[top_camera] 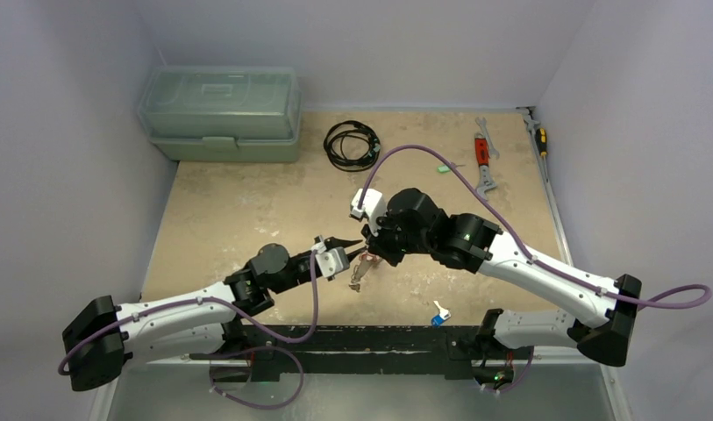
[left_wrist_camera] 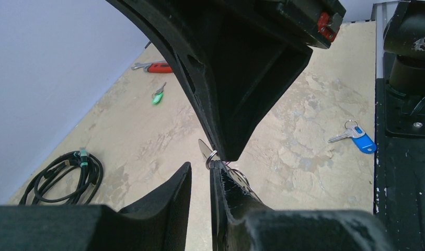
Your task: Put the keys on the keyring
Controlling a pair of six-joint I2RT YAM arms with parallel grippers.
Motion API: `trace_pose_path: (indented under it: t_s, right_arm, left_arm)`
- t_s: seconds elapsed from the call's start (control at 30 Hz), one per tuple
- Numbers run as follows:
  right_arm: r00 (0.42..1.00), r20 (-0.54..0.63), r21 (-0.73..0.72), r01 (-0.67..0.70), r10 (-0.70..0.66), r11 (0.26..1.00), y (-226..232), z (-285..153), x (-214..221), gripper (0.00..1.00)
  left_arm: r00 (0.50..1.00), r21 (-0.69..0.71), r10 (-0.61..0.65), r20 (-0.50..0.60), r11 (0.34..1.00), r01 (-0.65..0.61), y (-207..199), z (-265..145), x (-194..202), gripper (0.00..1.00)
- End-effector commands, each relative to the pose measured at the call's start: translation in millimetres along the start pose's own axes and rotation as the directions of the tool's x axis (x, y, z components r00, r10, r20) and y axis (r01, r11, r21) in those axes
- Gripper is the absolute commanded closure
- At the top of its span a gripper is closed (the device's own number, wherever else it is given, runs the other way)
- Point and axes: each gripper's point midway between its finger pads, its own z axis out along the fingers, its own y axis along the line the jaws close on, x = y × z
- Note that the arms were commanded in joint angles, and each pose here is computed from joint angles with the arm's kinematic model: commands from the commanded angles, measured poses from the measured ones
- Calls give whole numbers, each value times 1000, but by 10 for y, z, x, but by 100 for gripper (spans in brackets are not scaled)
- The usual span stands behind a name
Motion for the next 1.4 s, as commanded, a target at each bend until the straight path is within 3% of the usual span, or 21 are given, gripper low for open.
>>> trace_pose_path:
  t_s: [0.0,0.7,0.97,1.37]
  right_arm:
    - [998,57,-49,26,-23,998,110,-80,-184,100]
    - [983,180,-129,61,-37,990,271,-350,-424,100]
    - [974,221,-150,79,-44,986,313,-414,-525,100]
    - [959,263,-159,148,-102,976,342,-510,-568,100]
  left_arm:
    - [998,-11,18,67,1000,-18,41,37,-150,83]
    - [966,93,-36,254,996,12,-139,-46,-563,75]
    - [973,143,-6,233,989,-28,-196,86,-570,81]
    - [965,339,-44,258,939,-48,-542,102,-624,91]
